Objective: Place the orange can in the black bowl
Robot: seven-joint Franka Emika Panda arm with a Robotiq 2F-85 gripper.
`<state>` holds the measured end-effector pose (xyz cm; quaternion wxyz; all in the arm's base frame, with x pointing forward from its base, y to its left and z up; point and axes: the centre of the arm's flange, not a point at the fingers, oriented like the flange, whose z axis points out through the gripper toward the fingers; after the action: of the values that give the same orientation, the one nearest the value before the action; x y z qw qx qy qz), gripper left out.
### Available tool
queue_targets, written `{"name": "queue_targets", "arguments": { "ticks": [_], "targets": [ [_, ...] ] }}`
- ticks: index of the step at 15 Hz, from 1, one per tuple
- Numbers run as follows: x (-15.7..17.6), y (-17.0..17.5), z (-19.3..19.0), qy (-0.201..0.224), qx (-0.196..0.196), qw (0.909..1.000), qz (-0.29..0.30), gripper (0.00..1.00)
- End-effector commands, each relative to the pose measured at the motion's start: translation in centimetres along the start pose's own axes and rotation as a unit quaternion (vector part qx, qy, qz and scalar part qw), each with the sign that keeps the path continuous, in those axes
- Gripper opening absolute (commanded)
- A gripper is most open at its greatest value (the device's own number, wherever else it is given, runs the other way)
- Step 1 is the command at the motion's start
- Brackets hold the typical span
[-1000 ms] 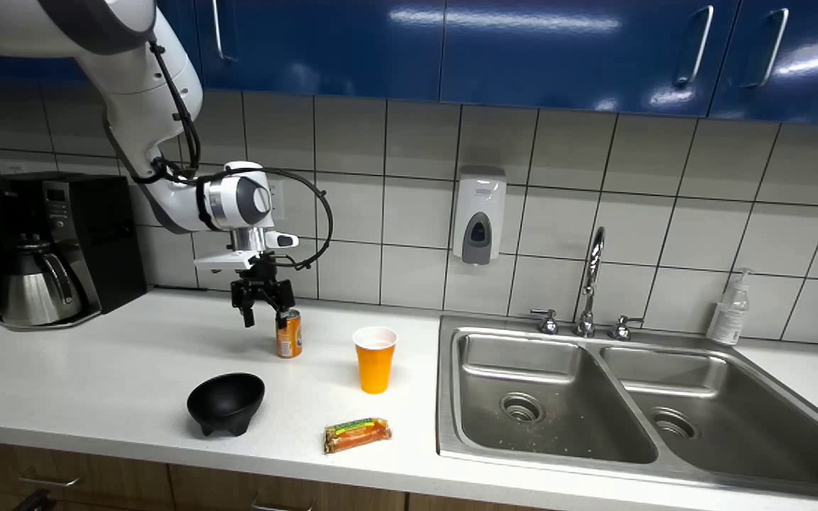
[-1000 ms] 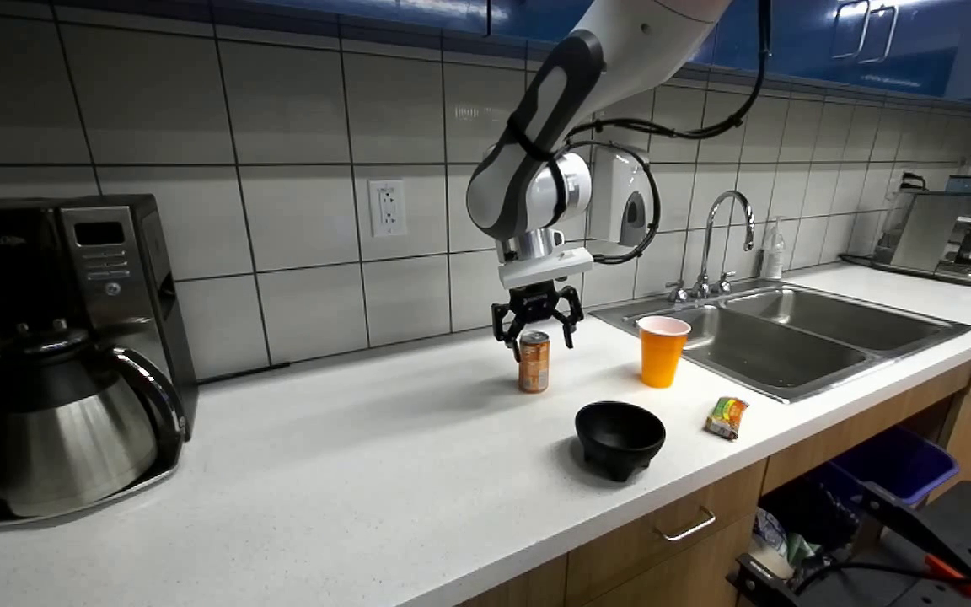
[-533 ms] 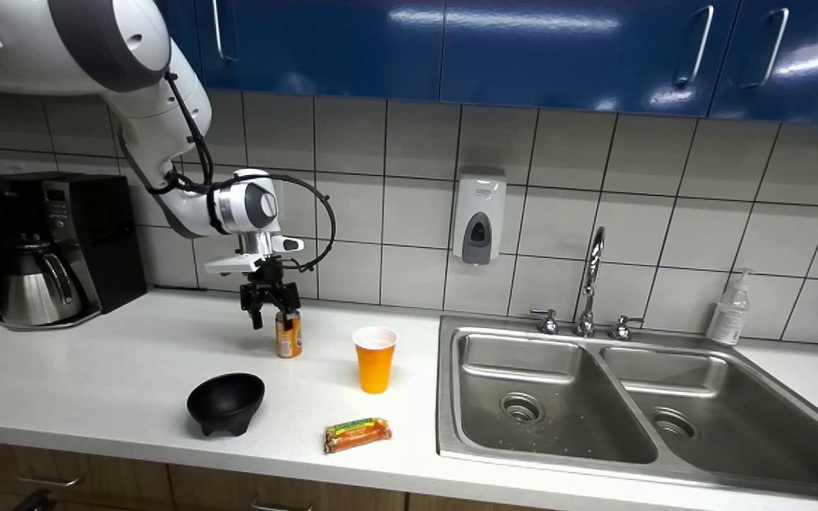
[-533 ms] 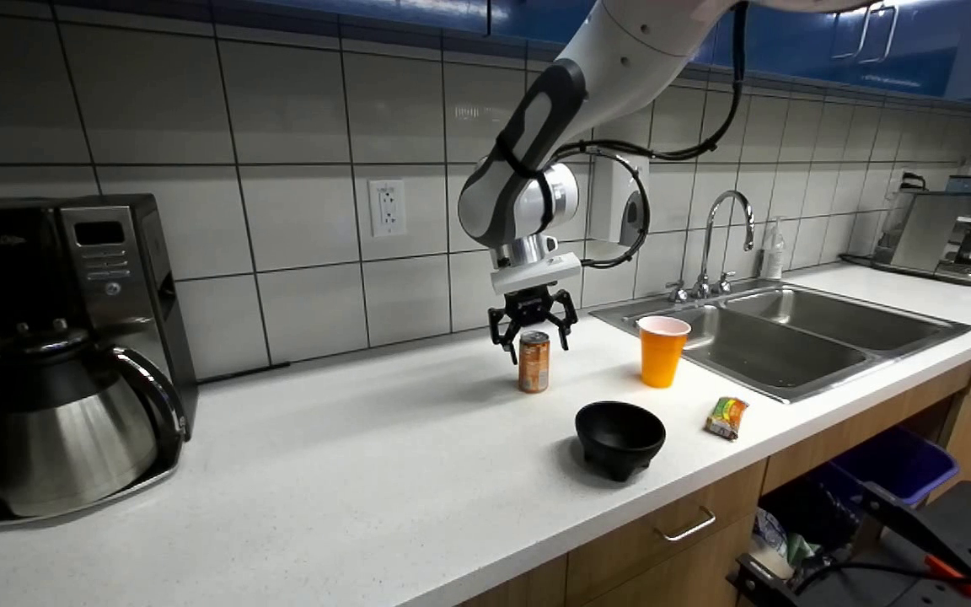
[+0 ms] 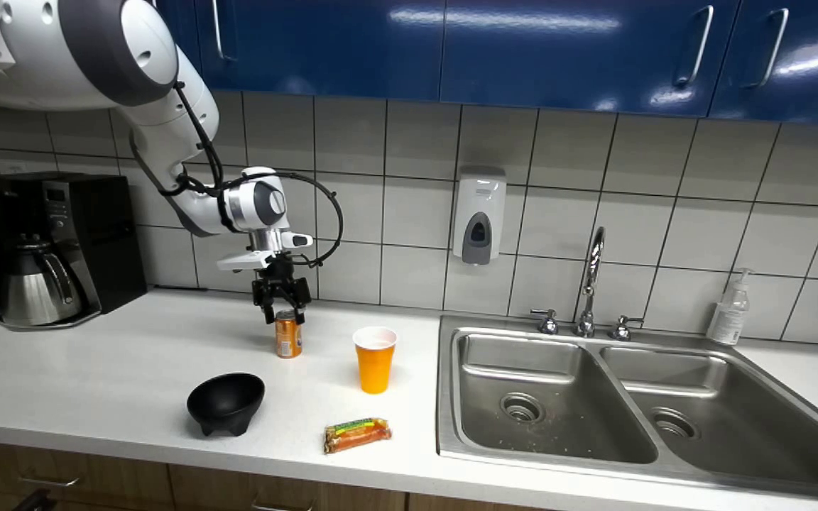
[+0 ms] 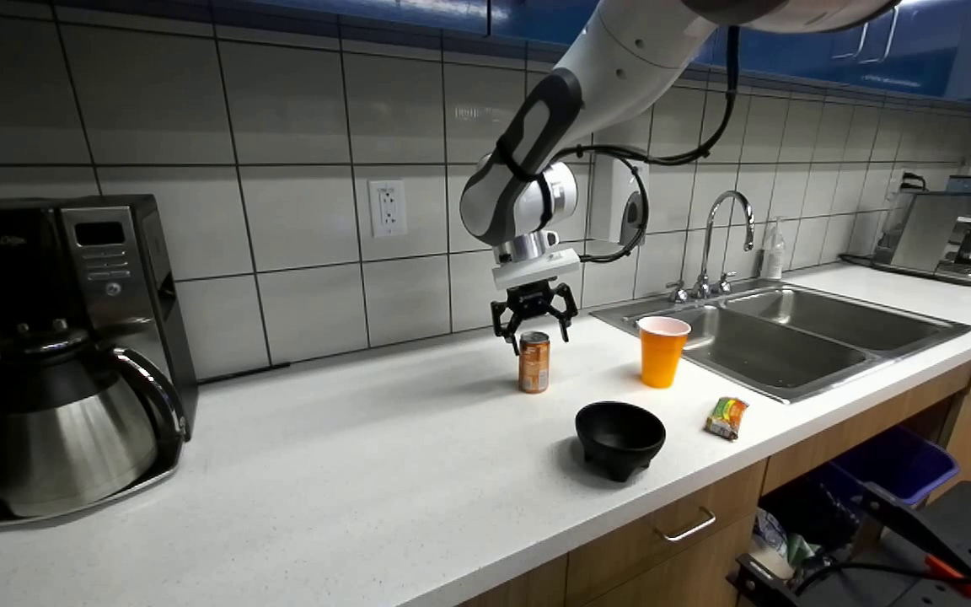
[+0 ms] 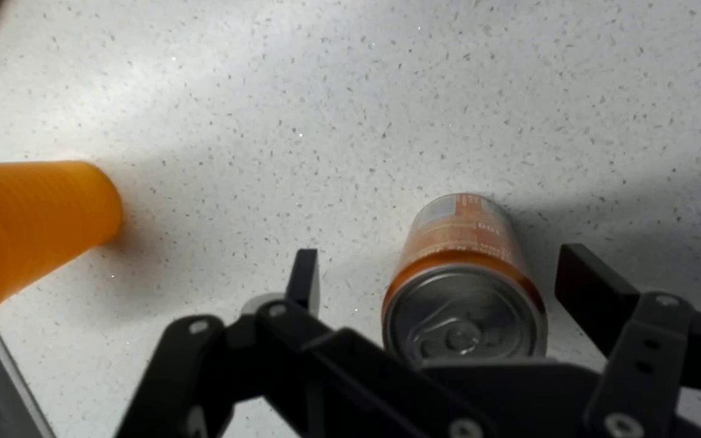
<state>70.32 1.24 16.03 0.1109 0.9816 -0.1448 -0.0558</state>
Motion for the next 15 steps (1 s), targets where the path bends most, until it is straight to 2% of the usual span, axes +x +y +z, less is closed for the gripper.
{"name": "queue_targets", "arguments": {
  "ticks": [1, 7, 9, 10, 15],
  "targets": [
    [1.3, -0.3, 0.0, -0.003, -0.009, 0.9999, 0.012, 1.00],
    [1.7, -0.4, 0.7, -0.002, -0.010, 0.9999, 0.013, 1.00],
    [0.8, -0.1, 0.4, -0.001, -0.020, 0.9998, -0.003, 1.00],
    [0.8, -0.1, 1.2, 0.002, -0.006, 1.0000, 0.000, 1.00],
    [0.7, -0.2, 1.1, 0.003, -0.009, 1.0000, -0.001, 1.00]
  ]
}}
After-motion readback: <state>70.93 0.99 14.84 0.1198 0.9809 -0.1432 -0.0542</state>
